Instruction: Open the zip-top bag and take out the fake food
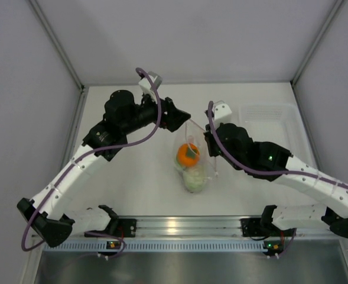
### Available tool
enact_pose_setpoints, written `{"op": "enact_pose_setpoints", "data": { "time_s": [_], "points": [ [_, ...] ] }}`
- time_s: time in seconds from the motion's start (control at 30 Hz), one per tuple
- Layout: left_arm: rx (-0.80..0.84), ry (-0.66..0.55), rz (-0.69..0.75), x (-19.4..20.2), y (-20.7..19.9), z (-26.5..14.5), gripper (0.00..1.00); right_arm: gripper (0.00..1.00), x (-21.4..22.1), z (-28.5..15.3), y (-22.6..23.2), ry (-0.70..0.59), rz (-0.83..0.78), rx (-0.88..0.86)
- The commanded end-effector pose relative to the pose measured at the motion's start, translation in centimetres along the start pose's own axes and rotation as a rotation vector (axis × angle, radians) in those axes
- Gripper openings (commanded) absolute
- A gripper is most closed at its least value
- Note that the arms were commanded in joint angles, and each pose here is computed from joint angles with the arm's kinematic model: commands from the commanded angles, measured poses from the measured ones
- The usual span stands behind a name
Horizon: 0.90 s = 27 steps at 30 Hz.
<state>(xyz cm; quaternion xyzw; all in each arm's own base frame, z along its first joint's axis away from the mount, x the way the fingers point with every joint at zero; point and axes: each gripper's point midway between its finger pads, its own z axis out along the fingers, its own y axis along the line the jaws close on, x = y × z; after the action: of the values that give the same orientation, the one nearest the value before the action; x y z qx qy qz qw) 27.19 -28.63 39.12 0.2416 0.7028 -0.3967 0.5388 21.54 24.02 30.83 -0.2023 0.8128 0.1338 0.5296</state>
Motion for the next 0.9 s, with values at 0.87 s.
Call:
{"op": "enact_pose_setpoints", "data": {
  "time_s": [0.87],
  "points": [
    [-0.447,0.101,-0.323,9.6,-0.2,0.0,0.57,0.0,-4.1,4.7,-1.0,-0.201,0.336,0.255]
  ]
}}
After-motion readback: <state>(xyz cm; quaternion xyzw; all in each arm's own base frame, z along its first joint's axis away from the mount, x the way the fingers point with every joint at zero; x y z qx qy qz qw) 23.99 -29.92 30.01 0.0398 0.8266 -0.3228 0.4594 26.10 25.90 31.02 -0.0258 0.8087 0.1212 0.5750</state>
